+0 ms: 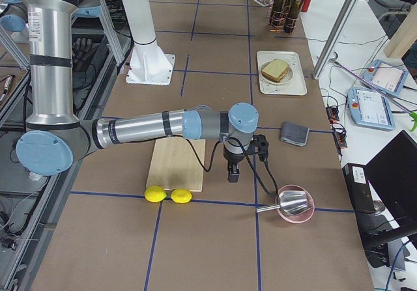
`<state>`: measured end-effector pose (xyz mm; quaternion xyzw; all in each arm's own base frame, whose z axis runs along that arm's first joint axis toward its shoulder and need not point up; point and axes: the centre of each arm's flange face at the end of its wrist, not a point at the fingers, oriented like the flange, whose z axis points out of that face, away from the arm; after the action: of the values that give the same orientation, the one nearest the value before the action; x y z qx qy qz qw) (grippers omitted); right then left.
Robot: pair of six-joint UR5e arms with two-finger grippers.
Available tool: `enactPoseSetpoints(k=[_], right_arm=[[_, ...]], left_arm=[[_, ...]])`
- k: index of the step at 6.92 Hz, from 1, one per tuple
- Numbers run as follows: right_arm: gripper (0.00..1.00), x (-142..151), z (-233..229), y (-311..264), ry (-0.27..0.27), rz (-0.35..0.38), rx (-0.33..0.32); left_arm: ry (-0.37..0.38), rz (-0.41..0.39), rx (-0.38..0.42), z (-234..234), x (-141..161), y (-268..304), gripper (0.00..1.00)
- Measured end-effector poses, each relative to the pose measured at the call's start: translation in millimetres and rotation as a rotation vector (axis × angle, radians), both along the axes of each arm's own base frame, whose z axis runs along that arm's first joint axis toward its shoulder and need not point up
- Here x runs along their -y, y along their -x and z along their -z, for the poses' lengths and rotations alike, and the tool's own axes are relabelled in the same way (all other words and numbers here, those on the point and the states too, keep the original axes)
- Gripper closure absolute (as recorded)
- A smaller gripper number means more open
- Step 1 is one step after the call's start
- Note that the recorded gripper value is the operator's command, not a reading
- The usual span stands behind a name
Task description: Make sandwich and place on tray
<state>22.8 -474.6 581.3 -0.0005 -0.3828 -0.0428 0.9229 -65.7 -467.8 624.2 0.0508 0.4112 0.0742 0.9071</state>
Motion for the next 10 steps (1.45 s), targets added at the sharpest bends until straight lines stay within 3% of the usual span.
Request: enactPoseSetpoints(k=[10], right_arm=[[0.00, -3, 13, -1, -0.023, -0.004, 0.009]], left_arm=[[0.012, 0.004, -0.003, 2, 0, 0, 0.00]])
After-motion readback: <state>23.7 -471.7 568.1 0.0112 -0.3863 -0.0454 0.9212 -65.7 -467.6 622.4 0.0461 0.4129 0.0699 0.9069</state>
